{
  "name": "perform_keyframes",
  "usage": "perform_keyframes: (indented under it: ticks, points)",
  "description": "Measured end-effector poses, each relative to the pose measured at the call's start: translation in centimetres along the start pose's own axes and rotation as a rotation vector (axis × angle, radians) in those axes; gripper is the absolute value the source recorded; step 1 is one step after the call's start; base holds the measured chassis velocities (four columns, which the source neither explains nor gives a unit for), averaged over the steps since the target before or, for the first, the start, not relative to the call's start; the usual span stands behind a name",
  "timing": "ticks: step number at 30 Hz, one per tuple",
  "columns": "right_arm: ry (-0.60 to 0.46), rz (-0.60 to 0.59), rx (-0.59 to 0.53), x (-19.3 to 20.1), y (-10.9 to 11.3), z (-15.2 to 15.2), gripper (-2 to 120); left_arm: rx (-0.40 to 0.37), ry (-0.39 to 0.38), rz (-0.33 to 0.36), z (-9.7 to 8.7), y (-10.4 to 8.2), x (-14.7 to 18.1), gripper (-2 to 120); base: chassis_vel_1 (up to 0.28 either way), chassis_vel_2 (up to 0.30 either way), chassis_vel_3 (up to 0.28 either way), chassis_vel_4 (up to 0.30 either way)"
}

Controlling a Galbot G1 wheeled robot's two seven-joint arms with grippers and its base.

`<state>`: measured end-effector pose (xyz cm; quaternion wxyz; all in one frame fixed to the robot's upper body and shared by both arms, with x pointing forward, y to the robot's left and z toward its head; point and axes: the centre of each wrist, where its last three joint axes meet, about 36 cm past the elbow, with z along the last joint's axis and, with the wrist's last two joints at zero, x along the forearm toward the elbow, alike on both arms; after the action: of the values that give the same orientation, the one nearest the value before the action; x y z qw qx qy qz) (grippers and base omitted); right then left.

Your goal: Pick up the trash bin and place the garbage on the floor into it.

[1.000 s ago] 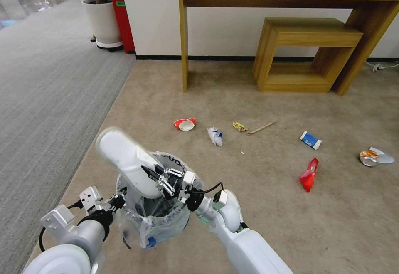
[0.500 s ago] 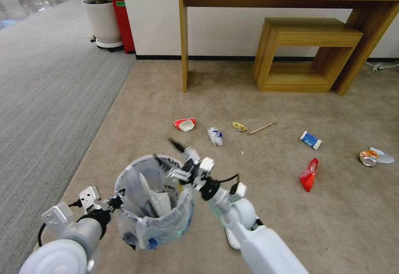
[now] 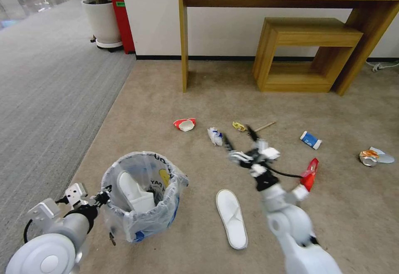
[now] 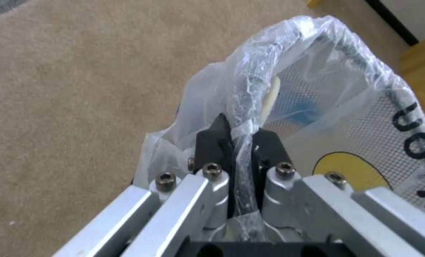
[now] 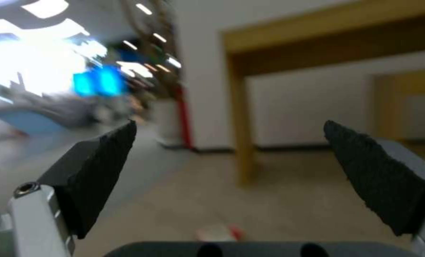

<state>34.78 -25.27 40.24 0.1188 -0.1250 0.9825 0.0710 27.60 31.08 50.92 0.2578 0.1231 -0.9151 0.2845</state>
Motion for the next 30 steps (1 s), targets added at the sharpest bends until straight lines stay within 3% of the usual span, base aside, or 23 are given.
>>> perform_keyframes:
  ticks: [3,6,25,30]
  points:
    - [0.150,0.262,0.091,2.3,-0.6,-1.7,100,0.005,-0.023,-0.002,-0.6,0.7,0.3,3,0.000,0.000,0.000,0.000]
    - [0.223,0.336,0.128,3.4,-0.8,-2.5,100,0.005,-0.039,-0.003,-1.0,0.9,0.5,3,0.000,0.000,0.000,0.000]
    - [0.289,0.339,0.180,4.8,-0.8,-1.3,100,0.015,-0.075,-0.023,-1.7,2.2,1.6,3,0.000,0.000,0.000,0.000]
    - [0.205,0.336,0.155,4.6,-1.0,0.1,100,0.014,-0.085,-0.031,-1.8,2.4,2.0,3,0.000,0.000,0.000,0.000]
